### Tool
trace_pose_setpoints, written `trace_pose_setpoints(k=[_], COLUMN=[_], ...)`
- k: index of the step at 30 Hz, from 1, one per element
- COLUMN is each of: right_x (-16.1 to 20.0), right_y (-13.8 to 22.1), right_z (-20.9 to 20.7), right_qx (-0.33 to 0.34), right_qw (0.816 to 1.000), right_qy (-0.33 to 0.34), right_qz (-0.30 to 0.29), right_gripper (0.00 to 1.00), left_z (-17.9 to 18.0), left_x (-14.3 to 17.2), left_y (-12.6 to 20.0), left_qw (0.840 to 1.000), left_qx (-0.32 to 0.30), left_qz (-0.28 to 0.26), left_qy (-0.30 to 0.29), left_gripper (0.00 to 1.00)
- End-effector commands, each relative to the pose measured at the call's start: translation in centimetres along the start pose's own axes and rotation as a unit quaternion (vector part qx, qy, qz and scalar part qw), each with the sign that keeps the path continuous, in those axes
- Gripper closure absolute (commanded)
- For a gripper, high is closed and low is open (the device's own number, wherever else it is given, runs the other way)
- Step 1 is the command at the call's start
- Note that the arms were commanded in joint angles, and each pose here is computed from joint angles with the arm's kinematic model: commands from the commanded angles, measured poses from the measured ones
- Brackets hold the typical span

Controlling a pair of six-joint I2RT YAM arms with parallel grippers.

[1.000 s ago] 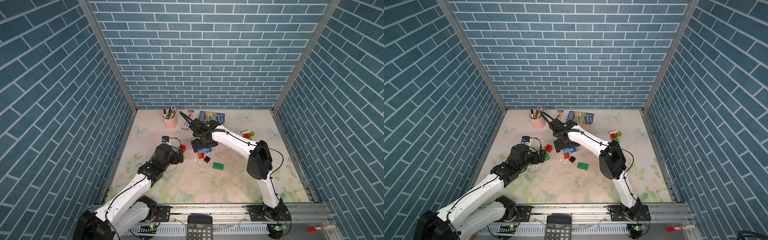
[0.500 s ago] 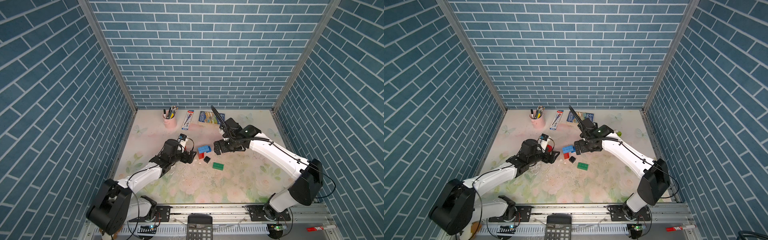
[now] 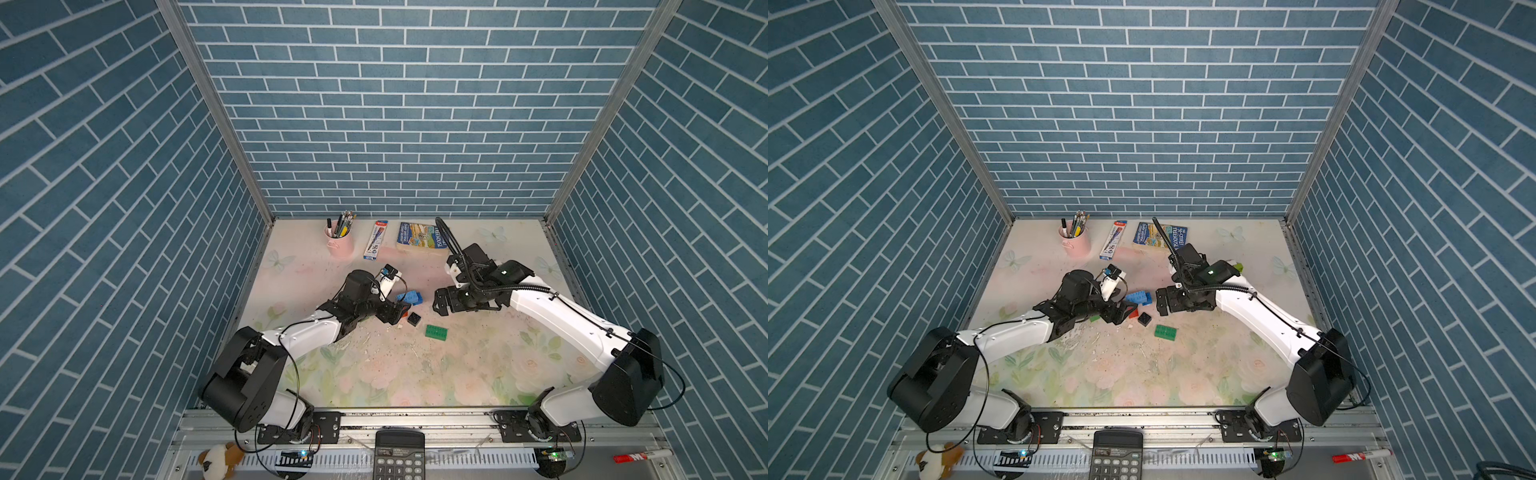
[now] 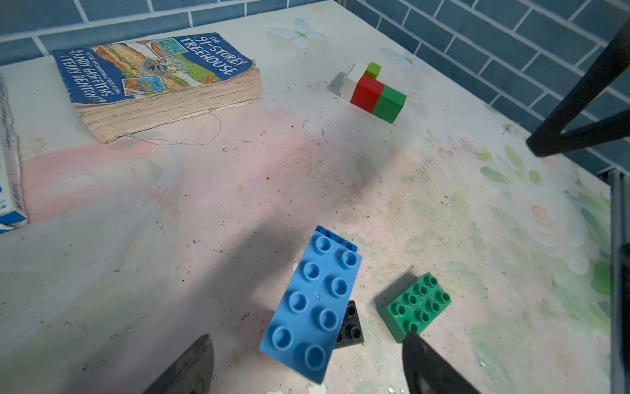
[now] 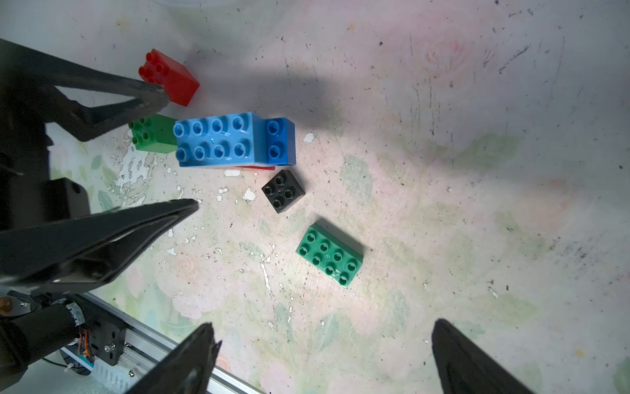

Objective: Assemble the letter r with lego
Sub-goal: Place the lego brick at the center of the board.

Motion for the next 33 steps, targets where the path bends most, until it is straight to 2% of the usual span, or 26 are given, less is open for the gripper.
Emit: trace_pose_setpoints(k=[1, 4, 5, 11, 17, 25, 28, 33], right_x=[-0.1, -0.3, -0.3, -0.2, -0.2, -0.4, -0.5, -0.6], right_y=[0.0, -0.1, -0.2, -0.2, 0.0, -0.1, -0.1, 0.1], right_z=[0.2, 0.2, 0.2, -0.1, -0.3, -0.4, -0.4, -0.3], right_qx=[-0.011, -0.009, -0.010, -0.005, 0.000, 0.004, 0.004, 0.003], right_qw=[1.000, 1.000, 1.000, 1.000, 1.000, 1.000, 1.000, 1.000], right_qy=[0.010, 0.009, 0.009, 0.006, 0.004, -0.001, -0.003, -0.006], right_qz=[-0.001, 0.001, 0.002, 0.007, 0.006, 0.006, 0.005, 0.002], right_gripper=[0.01, 0.01, 0.01, 0.01, 0.01, 0.01, 0.01, 0.01], left_z=[0.1, 0.1, 0.2, 0.4, 0.6, 0.5, 0.6, 0.6], left_x=[0.1, 0.6, -0.4, -0.6, -0.4, -0.1, -0.1, -0.3], left_y=[-0.6, -1.0, -1.1, -1.8, -2.3, -2.6, -2.8, -2.9], left_qw=[1.000, 1.000, 1.000, 0.999, 0.999, 0.999, 0.999, 0.999], left_qx=[-0.002, 0.000, -0.002, -0.004, -0.008, -0.005, -0.004, -0.002], left_qz=[0.002, 0.010, 0.000, 0.001, 0.005, 0.007, 0.006, 0.008], left_qy=[-0.022, -0.025, -0.031, -0.039, -0.040, -0.041, -0.040, -0.039], left_gripper=[0.15, 0.16, 0.16, 0.20, 0.27, 0.41, 0.54, 0.60])
Point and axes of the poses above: each gripper's point midway between its finger pads, its own y axis back along the fingers, its own z axis along the line the jaws close on, x = y × z, the point moved 1 cm from there along y, back along the fingers, and after that the axes turned 8 degrees about -y, right-handed, at the moved point
